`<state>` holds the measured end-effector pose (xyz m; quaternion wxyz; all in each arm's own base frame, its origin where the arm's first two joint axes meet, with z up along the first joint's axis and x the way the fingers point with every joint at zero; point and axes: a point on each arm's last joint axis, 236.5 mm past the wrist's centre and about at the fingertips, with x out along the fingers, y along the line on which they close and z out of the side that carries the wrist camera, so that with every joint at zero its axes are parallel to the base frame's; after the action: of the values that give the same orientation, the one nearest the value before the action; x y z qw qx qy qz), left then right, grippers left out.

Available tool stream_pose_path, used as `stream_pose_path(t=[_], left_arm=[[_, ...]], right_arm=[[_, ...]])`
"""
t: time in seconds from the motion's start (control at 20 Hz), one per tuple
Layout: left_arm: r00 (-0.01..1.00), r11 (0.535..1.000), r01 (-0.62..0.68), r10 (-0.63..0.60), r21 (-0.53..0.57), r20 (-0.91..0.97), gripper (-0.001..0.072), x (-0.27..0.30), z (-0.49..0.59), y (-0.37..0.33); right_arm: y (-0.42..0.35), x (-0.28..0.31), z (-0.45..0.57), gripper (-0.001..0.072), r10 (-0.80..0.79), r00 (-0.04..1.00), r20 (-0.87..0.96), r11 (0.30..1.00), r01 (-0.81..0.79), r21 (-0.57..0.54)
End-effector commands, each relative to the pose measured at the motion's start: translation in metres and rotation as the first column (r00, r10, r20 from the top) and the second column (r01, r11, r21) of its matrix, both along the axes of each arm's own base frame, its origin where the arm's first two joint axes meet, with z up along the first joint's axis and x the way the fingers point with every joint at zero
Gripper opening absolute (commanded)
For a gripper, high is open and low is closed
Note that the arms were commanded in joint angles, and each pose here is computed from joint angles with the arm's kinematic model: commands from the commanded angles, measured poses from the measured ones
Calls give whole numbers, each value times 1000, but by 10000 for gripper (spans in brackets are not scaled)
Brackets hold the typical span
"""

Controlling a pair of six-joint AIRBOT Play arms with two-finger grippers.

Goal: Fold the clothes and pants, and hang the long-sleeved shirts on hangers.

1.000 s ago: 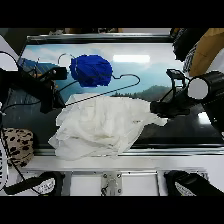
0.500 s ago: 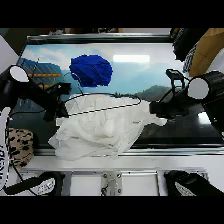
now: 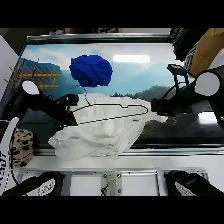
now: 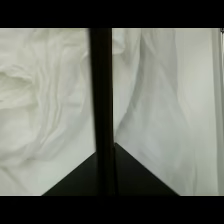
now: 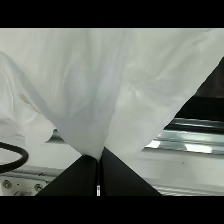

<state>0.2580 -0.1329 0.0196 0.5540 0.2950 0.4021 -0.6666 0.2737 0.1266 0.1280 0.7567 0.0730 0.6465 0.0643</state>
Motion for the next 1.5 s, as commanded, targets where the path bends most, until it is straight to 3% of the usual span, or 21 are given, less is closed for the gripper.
stream_pose_path(t=[0.0, 0.75, 1.25, 1.45], left_arm=[[1000, 1000, 22, -22, -2, -19, 6, -5, -15, -16], [998, 998, 59, -58, 19, -31, 6, 11, -33, -55], [999, 999, 48, -48, 13, -4, 7, 16, -33, -60], [999, 999, 48, -48, 13, -4, 7, 16, -33, -60]], right_arm=[[-3, -8, 5, 9, 7, 1000, -24, 1000, -7, -10], [-4, -13, 4, 9, 14, 999, -43, 1000, -14, -15], [2, 2, 22, 8, 99, 993, 59, 995, -99, -3], [20, 3, 30, 8, 134, 987, 86, 988, -140, 65]])
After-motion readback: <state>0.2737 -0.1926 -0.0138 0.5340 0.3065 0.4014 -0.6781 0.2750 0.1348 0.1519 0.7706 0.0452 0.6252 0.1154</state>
